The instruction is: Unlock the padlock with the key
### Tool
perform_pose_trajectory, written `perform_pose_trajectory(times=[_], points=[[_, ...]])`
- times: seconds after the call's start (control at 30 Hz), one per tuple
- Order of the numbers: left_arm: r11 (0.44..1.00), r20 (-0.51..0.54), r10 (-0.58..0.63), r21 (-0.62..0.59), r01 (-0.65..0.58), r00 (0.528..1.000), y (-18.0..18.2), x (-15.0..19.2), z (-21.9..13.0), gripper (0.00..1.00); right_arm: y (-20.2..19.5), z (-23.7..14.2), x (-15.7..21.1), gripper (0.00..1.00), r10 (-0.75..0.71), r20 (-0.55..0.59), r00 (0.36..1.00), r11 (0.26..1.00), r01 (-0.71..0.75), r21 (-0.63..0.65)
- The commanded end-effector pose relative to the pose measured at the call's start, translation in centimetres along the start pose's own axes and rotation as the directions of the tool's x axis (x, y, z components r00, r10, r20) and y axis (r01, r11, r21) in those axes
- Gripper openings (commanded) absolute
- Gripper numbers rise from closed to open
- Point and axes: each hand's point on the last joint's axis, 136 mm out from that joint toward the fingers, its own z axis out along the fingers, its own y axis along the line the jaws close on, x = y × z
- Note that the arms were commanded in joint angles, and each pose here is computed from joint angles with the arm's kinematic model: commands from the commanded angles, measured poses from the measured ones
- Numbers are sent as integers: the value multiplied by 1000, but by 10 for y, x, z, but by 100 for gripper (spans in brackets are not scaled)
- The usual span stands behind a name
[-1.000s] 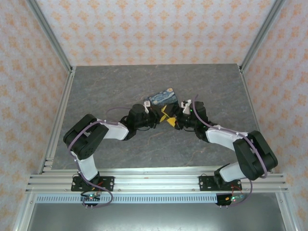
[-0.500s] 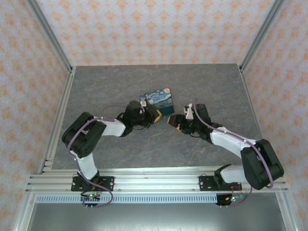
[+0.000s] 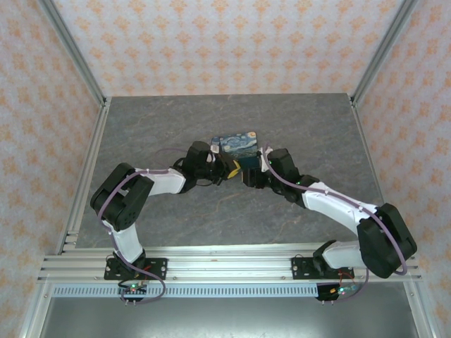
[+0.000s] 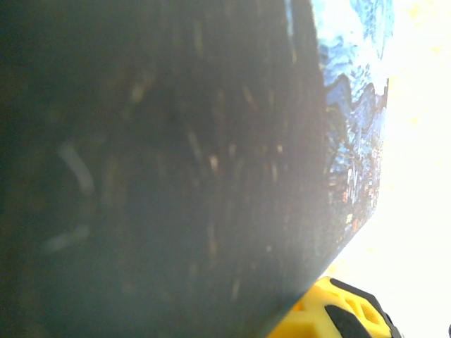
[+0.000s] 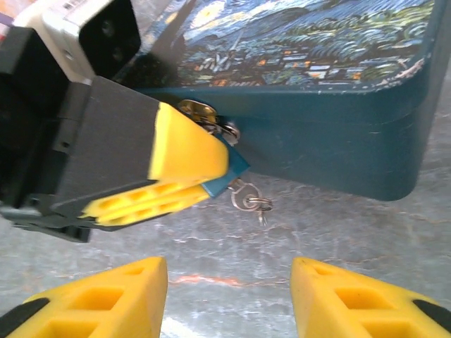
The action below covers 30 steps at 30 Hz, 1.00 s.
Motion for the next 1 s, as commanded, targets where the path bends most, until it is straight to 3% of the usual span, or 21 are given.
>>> perform_pose_trajectory(times=[0.0,0.4,0.97], points=[[999,-42,11,53,-9,999,-30,5,-8,0,-10,-3,-11,46,-162,23,986,982,159,100],[999,-63,5,48,-2,998,-34,7,-7,0,-10,18,1,46,-296,-51,954,942,300,148],[999,-72,4,48,0,997,-34,7,-6,0,-14,35,-4,40,-326,-73,943,923,334,192]])
